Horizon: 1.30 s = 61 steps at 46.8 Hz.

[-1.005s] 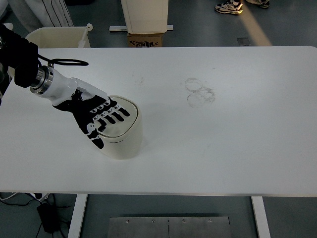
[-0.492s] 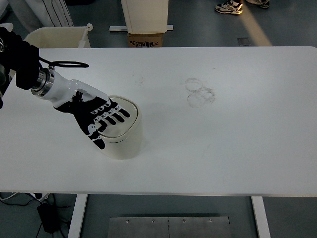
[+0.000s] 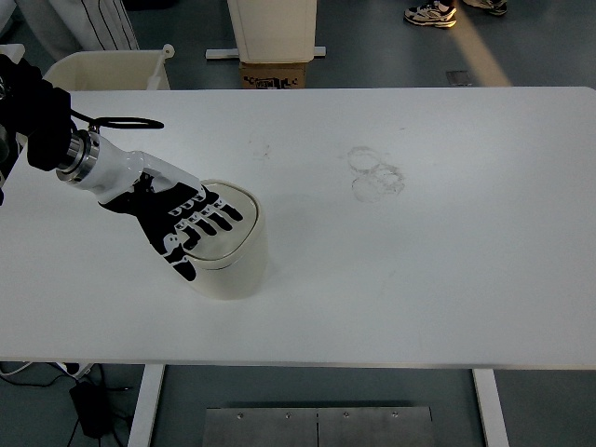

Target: Open trash can

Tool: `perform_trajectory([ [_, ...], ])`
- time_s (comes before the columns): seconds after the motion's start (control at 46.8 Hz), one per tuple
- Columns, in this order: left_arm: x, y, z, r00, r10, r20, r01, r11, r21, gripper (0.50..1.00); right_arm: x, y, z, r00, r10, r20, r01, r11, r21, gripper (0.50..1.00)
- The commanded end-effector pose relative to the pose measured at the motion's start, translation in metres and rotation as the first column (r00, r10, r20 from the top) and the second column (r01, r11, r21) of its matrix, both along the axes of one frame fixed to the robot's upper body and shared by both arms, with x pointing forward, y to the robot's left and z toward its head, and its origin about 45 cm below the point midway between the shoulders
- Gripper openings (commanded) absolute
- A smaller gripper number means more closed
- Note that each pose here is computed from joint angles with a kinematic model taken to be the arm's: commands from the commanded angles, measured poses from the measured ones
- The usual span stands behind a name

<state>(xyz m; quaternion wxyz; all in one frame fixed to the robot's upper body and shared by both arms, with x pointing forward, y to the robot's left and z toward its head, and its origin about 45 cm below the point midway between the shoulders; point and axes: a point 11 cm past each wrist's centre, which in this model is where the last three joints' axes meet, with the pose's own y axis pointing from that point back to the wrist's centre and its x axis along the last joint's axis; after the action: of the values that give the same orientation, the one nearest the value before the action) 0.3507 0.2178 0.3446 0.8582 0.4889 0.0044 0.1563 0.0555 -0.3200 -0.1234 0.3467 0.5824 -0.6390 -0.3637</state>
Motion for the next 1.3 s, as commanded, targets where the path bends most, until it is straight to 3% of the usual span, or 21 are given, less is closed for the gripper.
perform_trajectory([
  [0.0,0.004,-0.003,0.008,1.000,0.003,0.023,-0.003,1.000,-0.019,1.000,0.000,0.000,0.000,1.000,0.000,0.001,0.000,1.000,0.000,0.991],
  [0.47,0.040,-0.015,0.075,0.977,0.038,0.208,-0.012,0.992,-0.126,1.000,0.000,0.000,0.000,1.000,0.001,-0.001,-0.001,1.000,0.000,0.991],
  [0.877,0.090,0.019,0.134,0.904,0.225,0.363,-0.145,0.961,-0.235,1.000,-0.003,0.000,0.000,1.000,0.000,-0.005,0.000,1.000,0.000,0.991],
  [1.283,0.125,0.058,0.142,0.832,0.411,0.373,-0.276,0.890,-0.364,1.000,-0.003,0.001,0.000,1.000,0.000,-0.006,0.000,1.000,0.003,0.991],
])
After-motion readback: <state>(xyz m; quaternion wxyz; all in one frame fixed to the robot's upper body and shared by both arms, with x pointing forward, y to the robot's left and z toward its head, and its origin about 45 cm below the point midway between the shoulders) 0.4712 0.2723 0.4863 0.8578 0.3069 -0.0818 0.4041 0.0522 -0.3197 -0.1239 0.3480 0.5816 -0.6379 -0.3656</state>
